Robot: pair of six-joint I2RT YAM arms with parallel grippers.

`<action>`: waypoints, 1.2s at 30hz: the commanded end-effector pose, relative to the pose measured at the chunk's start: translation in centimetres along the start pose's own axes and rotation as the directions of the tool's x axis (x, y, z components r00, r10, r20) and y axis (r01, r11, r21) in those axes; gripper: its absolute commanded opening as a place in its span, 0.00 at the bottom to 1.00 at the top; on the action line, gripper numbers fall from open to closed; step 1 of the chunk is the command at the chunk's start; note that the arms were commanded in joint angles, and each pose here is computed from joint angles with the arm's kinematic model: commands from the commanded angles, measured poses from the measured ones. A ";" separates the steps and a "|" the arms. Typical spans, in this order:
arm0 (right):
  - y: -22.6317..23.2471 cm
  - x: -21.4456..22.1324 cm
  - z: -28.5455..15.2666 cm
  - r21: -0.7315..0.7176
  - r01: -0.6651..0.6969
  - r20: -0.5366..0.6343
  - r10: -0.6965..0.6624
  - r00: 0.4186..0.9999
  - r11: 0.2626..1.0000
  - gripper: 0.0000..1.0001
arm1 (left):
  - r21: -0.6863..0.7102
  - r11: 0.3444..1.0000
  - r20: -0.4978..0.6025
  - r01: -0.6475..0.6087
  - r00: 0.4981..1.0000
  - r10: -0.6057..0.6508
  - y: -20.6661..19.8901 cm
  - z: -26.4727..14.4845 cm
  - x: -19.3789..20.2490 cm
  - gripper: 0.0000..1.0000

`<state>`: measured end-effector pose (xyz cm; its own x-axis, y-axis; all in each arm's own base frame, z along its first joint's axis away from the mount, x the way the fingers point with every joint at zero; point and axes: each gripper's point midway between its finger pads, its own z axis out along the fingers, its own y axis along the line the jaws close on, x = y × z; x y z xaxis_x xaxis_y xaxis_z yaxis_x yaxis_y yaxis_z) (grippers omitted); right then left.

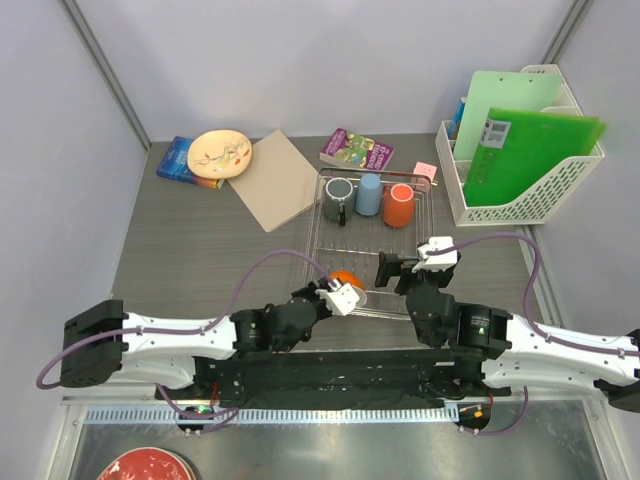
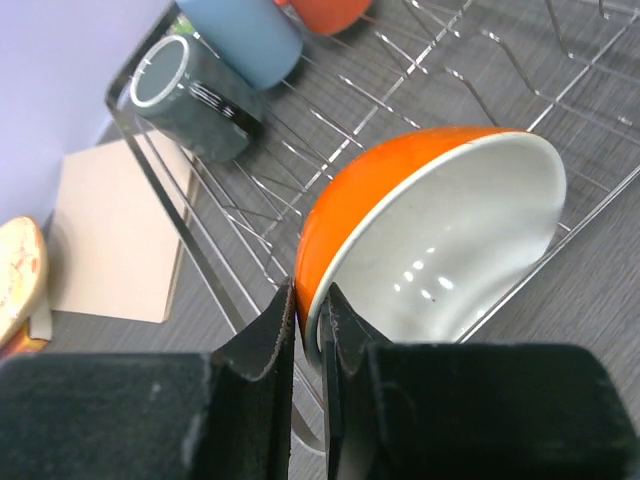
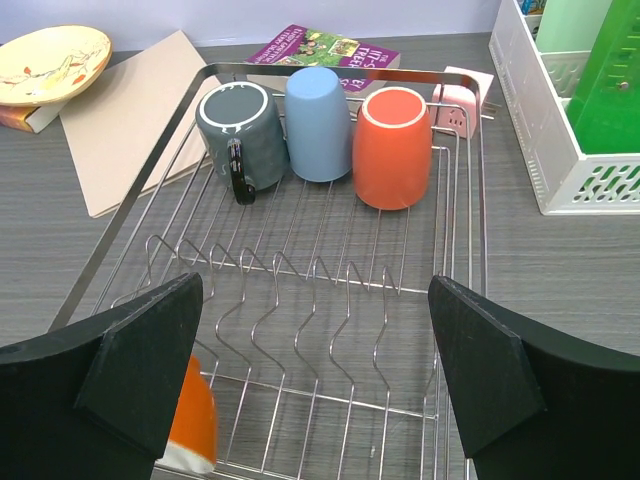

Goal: Unload the mixed dishes from the dish rack
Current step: Pick up the bowl from the dish rack, then place the bowl at the center of the board.

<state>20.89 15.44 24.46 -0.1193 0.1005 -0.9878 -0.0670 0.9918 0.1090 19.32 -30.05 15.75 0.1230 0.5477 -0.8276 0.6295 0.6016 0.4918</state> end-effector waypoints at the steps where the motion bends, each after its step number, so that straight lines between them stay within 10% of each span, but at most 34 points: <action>1: -0.4 -0.7 0.1 0.041 -0.072 0.028 0.071 0.997 0.997 1.00 | -0.160 0.982 0.154 0.102 0.985 -0.077 2.9 -1.8 -4.4 0.00; 13: -0.1 -1.9 0.0 0.032 -0.104 0.036 0.103 0.994 0.994 1.00 | -0.162 0.948 0.270 0.273 0.937 -0.224 6.6 -5.3 -9.9 0.00; 20: 0.2 -2.8 -0.2 0.005 -0.153 0.035 0.153 0.988 0.988 1.00 | -0.336 0.799 0.109 0.499 0.863 -0.493 13.0 -4.8 -8.0 0.00; 23: 0.0 -3.1 -0.5 -0.006 -0.177 0.032 0.177 0.984 0.984 1.00 | -0.444 0.609 0.024 0.657 0.688 -0.725 17.4 -4.0 -3.6 0.00; 28: -0.2 -2.6 -0.7 -0.020 -0.207 0.021 0.207 0.978 0.978 1.00 | -0.541 0.203 -0.097 0.816 0.179 -0.979 20.5 -1.6 5.3 0.00; 31: -0.3 -2.1 -0.8 -0.022 -0.233 0.006 0.233 0.972 0.972 1.00 | -0.624 -0.094 0.072 0.776 -0.063 -0.995 24.5 -1.8 10.0 0.00; 36: -0.5 -1.4 -1.1 -0.041 -0.257 -0.021 0.257 0.966 0.965 1.00 | -0.708 -0.290 0.222 0.644 -0.187 -0.957 28.5 -1.5 16.5 0.00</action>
<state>20.14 14.78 25.61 -0.1429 0.2626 -0.9543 -0.0800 0.9579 0.2756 36.75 -2.85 15.41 -0.5440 -0.6685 -0.5071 -0.5715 0.7377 -0.3595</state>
